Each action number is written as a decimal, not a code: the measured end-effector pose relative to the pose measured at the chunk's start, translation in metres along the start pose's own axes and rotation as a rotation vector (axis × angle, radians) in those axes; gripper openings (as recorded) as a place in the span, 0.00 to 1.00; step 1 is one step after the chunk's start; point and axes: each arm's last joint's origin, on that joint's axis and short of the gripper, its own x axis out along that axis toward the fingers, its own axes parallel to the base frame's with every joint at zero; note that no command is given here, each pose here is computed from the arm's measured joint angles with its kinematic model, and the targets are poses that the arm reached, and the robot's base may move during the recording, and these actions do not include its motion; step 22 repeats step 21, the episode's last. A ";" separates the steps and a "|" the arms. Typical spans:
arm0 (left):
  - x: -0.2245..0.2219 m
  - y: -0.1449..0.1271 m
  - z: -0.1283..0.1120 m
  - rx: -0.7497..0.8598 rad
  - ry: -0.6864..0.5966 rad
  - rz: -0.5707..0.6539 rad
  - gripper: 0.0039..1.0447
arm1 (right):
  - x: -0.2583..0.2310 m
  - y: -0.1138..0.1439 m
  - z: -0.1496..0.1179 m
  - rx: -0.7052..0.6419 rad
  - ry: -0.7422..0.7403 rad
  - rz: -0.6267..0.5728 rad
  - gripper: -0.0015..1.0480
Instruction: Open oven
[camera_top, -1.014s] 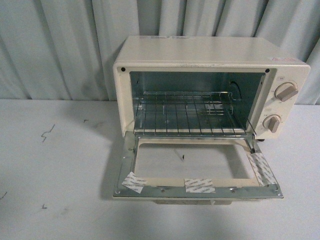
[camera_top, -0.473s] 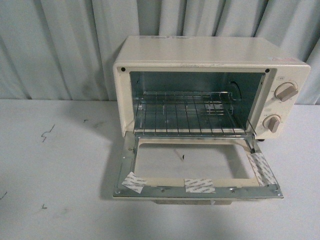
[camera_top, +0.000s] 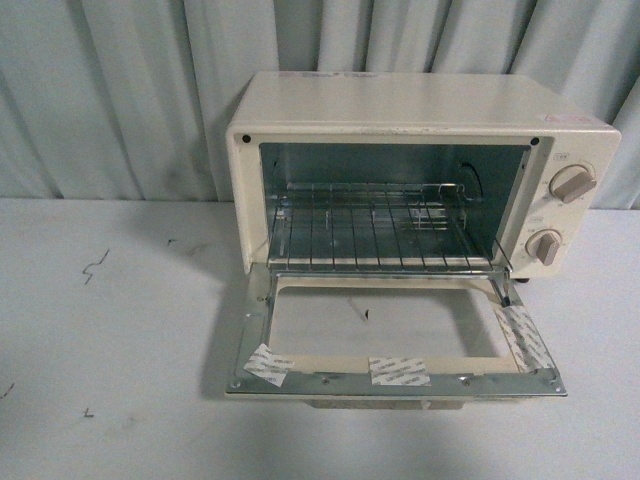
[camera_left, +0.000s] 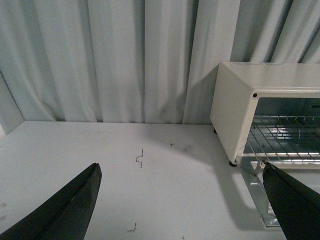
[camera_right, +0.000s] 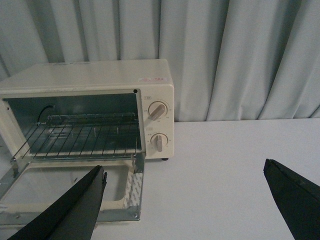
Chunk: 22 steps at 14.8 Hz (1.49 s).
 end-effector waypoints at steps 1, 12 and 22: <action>0.000 0.000 0.000 0.000 0.000 0.000 0.94 | 0.000 0.000 0.000 0.000 0.000 0.000 0.94; 0.000 0.000 0.000 0.000 0.000 0.000 0.94 | 0.000 0.000 0.000 0.000 0.000 0.000 0.94; 0.000 0.000 0.000 0.000 0.000 0.000 0.94 | 0.000 0.000 0.000 0.000 0.000 0.000 0.94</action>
